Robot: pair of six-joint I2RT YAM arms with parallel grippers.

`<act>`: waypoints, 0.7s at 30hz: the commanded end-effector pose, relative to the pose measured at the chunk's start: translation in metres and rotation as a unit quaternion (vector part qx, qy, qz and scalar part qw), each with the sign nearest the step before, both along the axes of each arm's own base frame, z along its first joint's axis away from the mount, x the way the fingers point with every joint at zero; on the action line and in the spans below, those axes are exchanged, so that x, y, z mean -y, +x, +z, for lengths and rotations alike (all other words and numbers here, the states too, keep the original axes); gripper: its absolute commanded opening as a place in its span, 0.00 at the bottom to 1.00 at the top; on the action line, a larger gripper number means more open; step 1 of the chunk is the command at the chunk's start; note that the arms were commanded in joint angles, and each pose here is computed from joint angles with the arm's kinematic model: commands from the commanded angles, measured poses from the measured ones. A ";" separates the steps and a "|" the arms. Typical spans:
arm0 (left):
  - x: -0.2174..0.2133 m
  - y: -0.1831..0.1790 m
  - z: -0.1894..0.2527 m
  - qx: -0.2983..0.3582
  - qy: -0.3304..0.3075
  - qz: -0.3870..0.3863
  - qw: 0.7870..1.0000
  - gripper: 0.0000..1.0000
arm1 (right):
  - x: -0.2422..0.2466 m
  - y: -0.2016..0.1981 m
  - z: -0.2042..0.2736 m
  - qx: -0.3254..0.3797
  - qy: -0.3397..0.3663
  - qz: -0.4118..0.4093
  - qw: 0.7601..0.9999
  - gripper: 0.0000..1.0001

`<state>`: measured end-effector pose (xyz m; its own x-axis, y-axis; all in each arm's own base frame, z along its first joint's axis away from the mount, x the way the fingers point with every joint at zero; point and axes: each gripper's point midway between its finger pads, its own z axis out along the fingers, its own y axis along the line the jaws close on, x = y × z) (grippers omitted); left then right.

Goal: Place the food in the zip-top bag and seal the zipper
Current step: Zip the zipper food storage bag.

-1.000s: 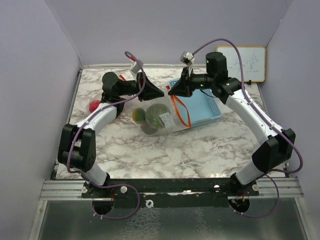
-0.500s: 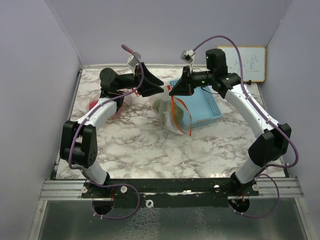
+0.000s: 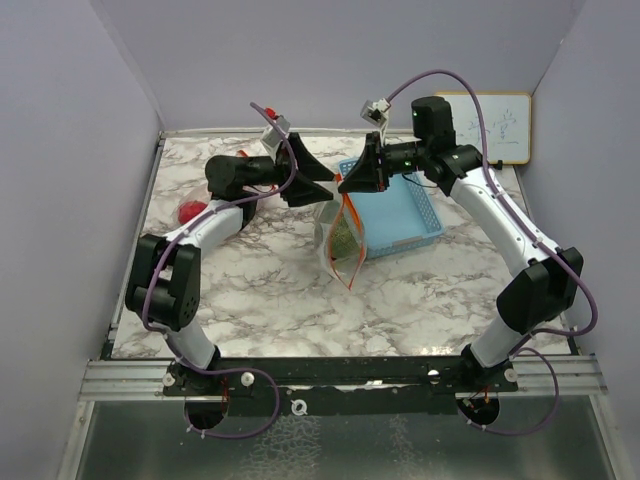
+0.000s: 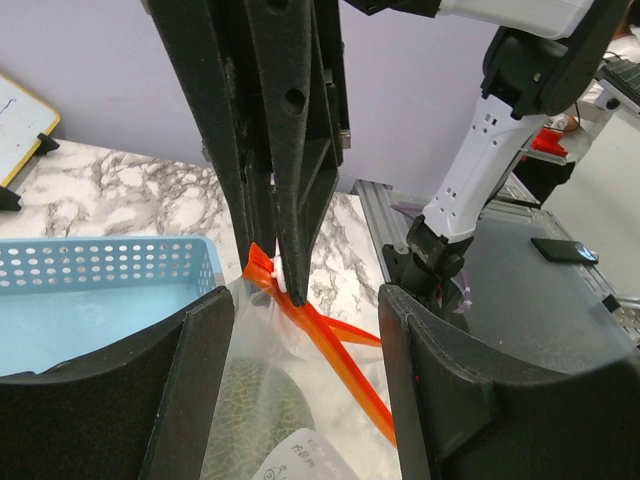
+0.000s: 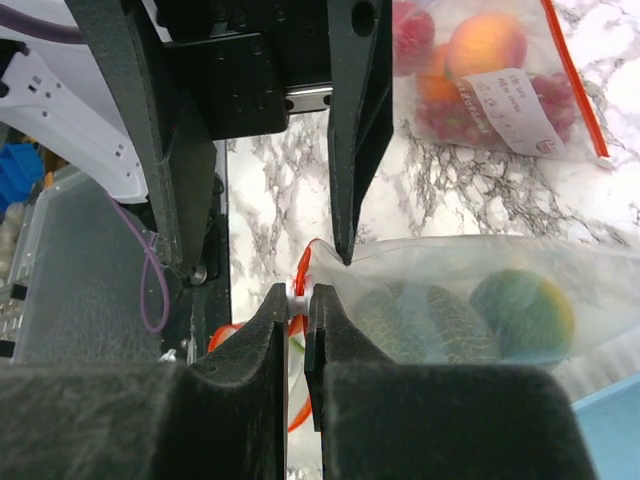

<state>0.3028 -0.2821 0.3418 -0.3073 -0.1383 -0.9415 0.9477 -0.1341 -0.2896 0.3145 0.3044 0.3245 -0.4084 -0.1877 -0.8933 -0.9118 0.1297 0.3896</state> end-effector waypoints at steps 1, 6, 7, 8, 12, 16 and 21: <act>0.002 -0.006 -0.005 0.021 -0.015 -0.022 0.999 0.63 | -0.003 -0.019 0.024 0.014 0.028 0.046 0.998 0.05; 0.005 0.002 0.001 0.009 -0.052 -0.038 0.998 0.64 | -0.001 -0.034 0.032 0.012 0.039 0.068 0.997 0.05; 0.006 0.003 0.000 0.005 -0.051 -0.041 0.998 0.64 | -0.001 -0.035 0.033 0.013 0.039 0.067 0.997 0.05; 0.008 0.003 -0.001 0.008 -0.047 -0.045 0.998 0.64 | -0.001 -0.035 0.034 0.014 0.038 0.066 0.997 0.05; 0.010 -0.002 -0.001 0.018 -0.040 -0.055 0.998 0.54 | 0.000 -0.033 0.036 0.015 0.035 0.061 0.997 0.05; 0.020 -0.014 -0.008 0.012 -0.017 -0.080 0.997 0.28 | -0.001 -0.033 0.039 0.015 0.036 0.061 0.997 0.05; 0.020 -0.020 -0.006 0.019 -0.010 -0.082 0.996 0.00 | 0.000 -0.021 0.033 0.019 0.017 0.027 0.999 0.05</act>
